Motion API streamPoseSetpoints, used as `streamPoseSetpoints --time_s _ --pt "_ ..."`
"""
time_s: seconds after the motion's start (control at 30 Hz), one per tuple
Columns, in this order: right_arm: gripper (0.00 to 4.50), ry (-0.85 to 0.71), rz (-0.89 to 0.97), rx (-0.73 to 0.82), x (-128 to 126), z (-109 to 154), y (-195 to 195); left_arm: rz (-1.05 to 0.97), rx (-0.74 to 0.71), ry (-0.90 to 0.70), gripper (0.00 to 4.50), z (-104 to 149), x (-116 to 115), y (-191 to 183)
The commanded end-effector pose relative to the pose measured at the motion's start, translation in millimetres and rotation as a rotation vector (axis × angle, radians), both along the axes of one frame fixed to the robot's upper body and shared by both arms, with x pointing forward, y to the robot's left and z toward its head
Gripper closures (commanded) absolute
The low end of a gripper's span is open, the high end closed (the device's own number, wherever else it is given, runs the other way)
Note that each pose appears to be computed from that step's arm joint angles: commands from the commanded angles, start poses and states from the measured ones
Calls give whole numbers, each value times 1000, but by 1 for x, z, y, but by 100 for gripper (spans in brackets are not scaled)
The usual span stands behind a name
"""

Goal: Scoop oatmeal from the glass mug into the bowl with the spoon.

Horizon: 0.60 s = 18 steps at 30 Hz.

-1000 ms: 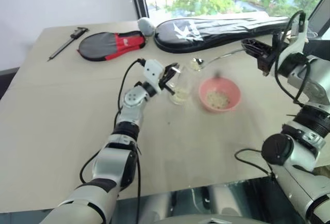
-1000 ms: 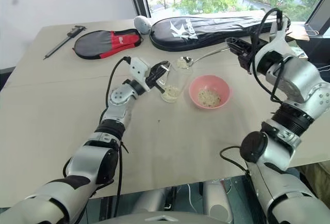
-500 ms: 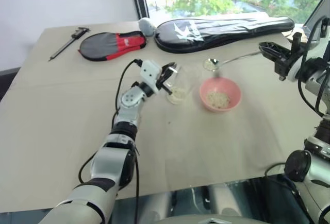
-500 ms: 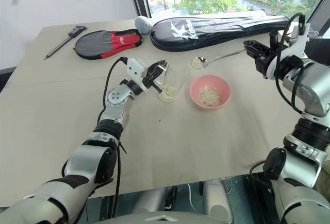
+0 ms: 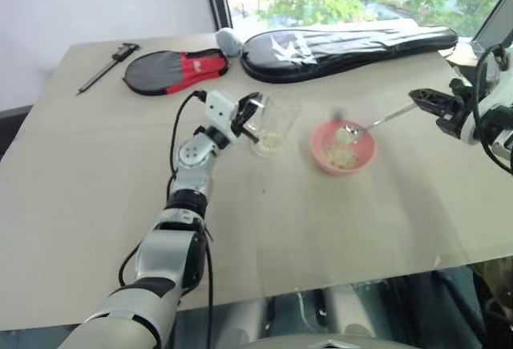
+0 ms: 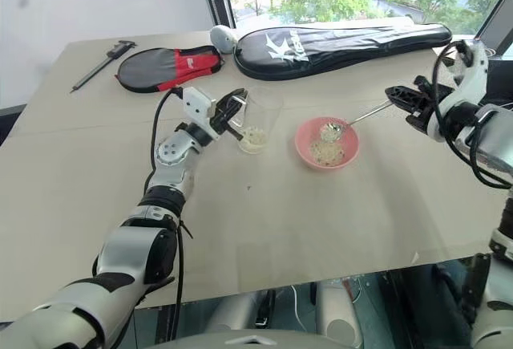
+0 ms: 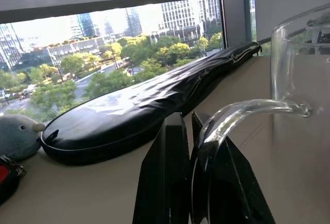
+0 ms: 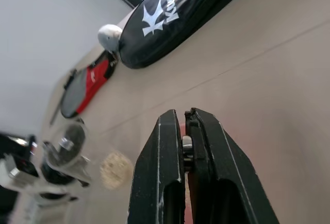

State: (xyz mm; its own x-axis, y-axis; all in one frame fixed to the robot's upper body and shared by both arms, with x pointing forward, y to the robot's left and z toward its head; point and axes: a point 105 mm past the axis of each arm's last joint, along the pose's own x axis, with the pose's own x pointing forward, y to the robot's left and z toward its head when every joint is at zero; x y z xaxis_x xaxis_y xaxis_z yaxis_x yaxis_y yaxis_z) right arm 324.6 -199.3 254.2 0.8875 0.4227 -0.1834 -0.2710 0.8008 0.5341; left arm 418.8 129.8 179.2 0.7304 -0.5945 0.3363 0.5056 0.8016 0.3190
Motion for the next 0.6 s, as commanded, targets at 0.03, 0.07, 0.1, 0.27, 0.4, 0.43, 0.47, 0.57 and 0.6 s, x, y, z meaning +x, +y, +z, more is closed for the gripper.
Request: streamPoseSetpoints --time_s 0.03,0.07,0.1,0.27,0.4,0.43,0.47,0.57,0.6 --pt "450 -135 72 -170 -6 18 17 19 -31 -70 437 17 -3 4" --pt "450 -160 89 -222 -6 19 21 21 -29 -72 437 17 -3 4" --pt "450 -200 129 -302 -10 20 30 30 -40 -72 437 17 -3 5" --pt "450 -394 211 -563 -15 28 53 45 -46 -87 437 19 -4 7" --pt "450 -510 273 -760 -18 32 59 53 -58 -76 437 16 -5 8" --pt "450 -527 292 -807 -19 31 60 54 -57 -74 437 15 -5 9" --pt "450 -534 304 -832 -19 30 59 55 -55 -74 437 15 -6 9" --pt "450 -498 254 -736 -9 32 50 67 -47 -77 437 13 -7 10" --pt "450 -489 227 -678 -5 36 46 72 -46 -78 437 12 -7 10"
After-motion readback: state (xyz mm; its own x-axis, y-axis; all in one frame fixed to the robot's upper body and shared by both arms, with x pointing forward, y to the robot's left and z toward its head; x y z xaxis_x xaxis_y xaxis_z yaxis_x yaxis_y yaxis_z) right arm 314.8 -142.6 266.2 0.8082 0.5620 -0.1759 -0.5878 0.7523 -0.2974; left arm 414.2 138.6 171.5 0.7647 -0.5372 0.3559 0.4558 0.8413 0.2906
